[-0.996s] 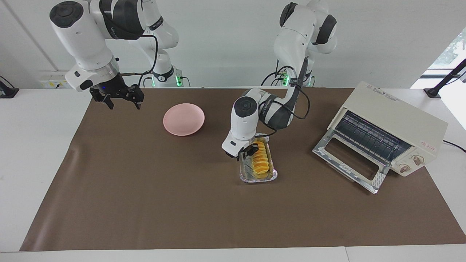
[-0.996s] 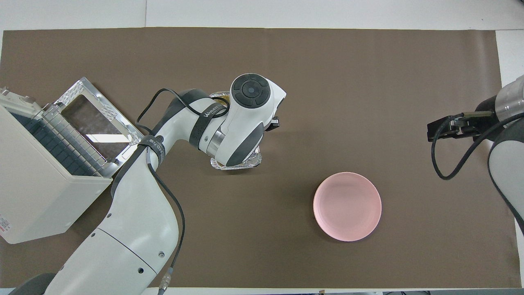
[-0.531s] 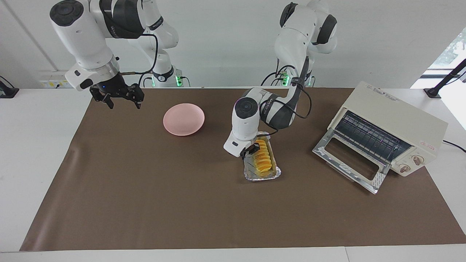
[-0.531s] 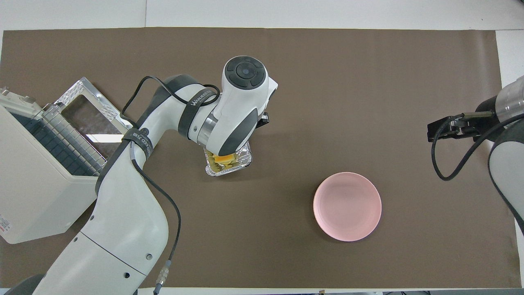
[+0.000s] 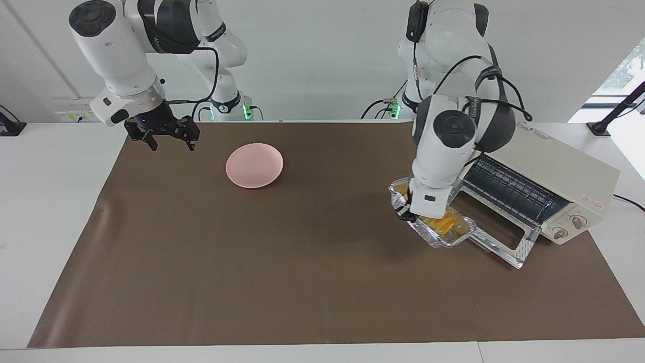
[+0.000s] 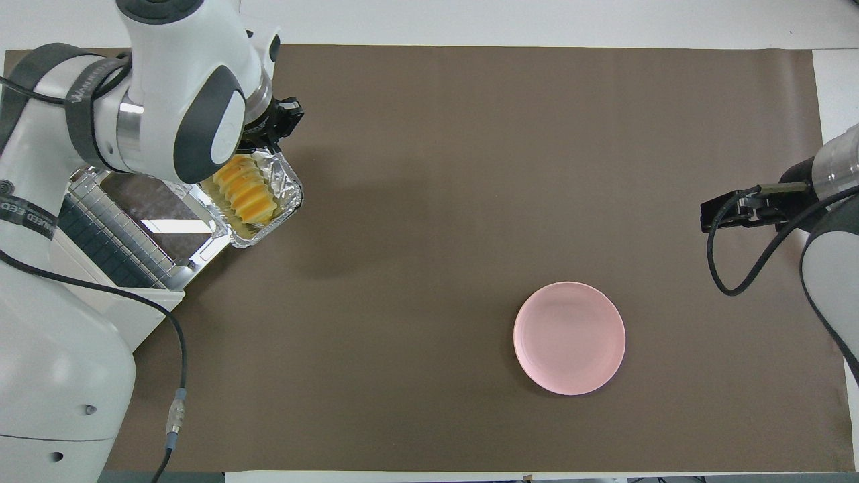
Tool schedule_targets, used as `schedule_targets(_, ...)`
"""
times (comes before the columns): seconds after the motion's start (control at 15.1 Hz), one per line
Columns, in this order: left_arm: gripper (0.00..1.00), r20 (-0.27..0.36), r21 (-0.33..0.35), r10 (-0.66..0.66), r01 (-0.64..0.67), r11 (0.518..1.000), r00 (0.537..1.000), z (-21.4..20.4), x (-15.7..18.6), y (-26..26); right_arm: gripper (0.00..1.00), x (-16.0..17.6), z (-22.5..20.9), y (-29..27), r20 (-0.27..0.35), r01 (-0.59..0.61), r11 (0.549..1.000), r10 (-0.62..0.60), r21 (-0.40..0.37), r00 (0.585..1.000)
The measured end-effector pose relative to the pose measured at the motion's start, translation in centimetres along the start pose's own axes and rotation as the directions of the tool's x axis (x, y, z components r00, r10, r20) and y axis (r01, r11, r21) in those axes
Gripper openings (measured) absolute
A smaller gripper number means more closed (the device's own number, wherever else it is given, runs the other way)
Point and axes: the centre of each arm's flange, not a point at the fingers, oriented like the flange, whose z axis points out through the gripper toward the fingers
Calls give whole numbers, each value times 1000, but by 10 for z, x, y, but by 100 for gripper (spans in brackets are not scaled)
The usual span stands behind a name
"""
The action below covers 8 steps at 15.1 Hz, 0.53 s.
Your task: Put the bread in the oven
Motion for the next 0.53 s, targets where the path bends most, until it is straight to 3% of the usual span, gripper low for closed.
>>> schedule_targets(0.2, 2, -3, 56, -96, 96, 994, 995, 9, 35, -47, 100, 0, 0, 0, 0, 0, 1000, 0, 0, 1000)
schedule_targets(0.53, 2, 72, 124, -165, 155, 980, 984, 33, 81, -127, 100, 0, 0, 0, 0, 0, 1000, 0, 0, 1000)
